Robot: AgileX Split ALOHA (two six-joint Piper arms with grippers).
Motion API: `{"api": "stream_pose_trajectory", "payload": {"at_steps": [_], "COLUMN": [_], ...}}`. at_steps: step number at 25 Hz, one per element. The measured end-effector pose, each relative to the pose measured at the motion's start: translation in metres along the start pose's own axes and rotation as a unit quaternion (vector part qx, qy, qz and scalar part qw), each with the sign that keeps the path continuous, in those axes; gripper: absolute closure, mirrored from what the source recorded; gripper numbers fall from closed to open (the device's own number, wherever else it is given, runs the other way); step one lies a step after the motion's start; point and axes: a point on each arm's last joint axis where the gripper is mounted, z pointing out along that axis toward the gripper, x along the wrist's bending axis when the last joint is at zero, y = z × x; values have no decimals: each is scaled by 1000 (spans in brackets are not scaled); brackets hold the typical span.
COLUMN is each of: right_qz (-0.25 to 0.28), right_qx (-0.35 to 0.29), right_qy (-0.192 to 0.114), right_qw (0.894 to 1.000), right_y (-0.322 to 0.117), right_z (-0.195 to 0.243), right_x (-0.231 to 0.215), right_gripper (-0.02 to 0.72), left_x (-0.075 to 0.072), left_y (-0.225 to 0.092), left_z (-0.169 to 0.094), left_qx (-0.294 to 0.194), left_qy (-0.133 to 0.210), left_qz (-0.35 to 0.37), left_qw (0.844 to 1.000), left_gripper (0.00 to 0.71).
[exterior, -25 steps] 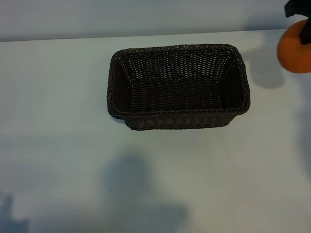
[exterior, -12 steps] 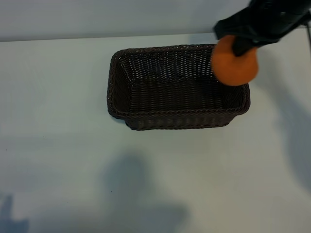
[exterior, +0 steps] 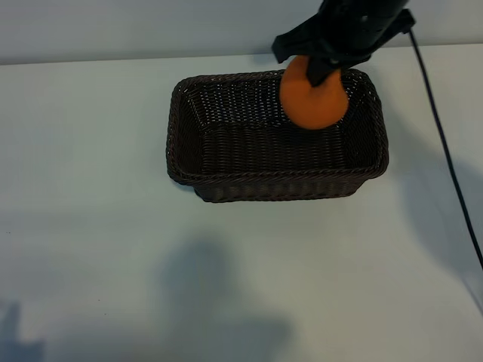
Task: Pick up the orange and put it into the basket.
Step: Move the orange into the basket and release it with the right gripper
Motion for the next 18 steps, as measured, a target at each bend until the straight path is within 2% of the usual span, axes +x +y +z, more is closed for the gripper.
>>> {"api": "stream_pose_trajectory", "payload": {"at_steps": [5, 12, 18], "right_qz": [-2, 5, 9], "right_qx": [35, 94, 118], "right_qy": [-16, -23, -25], "right_qw": [999, 995, 993], "right_y": [6, 0, -5], "right_z": [45, 103, 126], "right_x": [-9, -19, -24], "right_gripper": [631, 631, 631], "left_x": [0, 0, 0], "left_y": [0, 0, 0], "left_z": [0, 0, 0], "left_qx": [0, 0, 0], "left_qy": [0, 0, 0], "left_qz": [0, 0, 1], "left_qw": [1000, 1000, 1000], "left_gripper": [135, 135, 135]}}
